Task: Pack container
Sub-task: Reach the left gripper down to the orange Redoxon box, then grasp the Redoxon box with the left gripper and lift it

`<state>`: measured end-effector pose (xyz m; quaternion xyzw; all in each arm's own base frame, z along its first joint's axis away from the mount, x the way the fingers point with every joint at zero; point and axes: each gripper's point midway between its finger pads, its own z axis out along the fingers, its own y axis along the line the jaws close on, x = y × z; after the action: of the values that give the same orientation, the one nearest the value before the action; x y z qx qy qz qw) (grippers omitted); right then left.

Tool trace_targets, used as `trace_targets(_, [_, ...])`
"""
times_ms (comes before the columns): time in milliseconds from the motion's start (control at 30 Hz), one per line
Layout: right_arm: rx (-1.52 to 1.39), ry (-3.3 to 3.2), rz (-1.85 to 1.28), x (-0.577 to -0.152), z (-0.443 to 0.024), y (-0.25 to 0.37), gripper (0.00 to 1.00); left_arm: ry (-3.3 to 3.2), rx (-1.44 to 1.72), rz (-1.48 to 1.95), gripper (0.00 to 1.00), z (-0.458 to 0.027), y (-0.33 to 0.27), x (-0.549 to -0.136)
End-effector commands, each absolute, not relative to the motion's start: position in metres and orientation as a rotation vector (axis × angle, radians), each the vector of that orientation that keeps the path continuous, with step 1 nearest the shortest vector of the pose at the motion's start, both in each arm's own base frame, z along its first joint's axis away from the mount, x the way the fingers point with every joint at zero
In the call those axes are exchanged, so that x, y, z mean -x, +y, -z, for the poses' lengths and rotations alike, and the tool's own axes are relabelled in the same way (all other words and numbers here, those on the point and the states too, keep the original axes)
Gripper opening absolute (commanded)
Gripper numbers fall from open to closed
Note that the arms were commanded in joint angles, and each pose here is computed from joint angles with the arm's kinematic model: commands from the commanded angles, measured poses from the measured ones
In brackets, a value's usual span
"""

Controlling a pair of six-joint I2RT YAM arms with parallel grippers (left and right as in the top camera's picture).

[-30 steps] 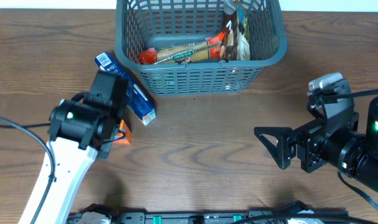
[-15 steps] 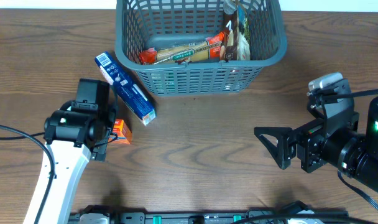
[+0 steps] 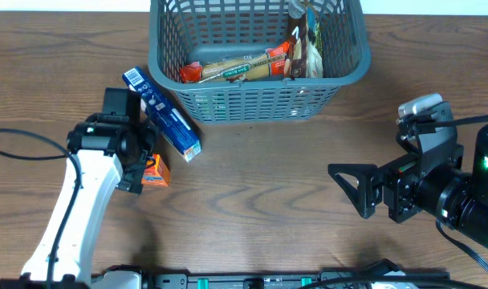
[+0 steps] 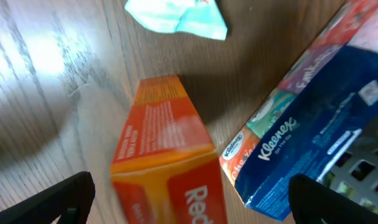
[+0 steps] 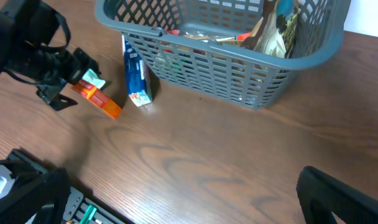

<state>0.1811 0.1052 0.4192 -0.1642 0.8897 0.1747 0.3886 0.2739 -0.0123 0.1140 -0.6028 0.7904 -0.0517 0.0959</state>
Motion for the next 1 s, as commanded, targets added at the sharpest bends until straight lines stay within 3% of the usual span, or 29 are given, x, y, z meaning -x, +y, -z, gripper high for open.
trace_targets(0, [0.390,2.260,-0.447,-0.181,-0.422,0.103,0.99,2.384,1.799,0.157,0.99,-0.105,-0.016,-0.275])
trace_targets(233, [0.390,2.260,-0.447,-0.181,-0.422,0.103,0.99,2.429,1.830,0.111,1.00,-0.089,-0.018,-0.274])
trace_targets(733, [0.390,2.260,-0.447,-0.181,-0.422,0.103,0.99,2.467,1.864,0.075,0.54,-0.080,-0.019,-0.268])
trace_targets(967, [0.390,2.260,-0.447,-0.181,-0.422,0.103,0.99,2.499,1.831,0.062,0.41,-0.085,-0.017,-0.264])
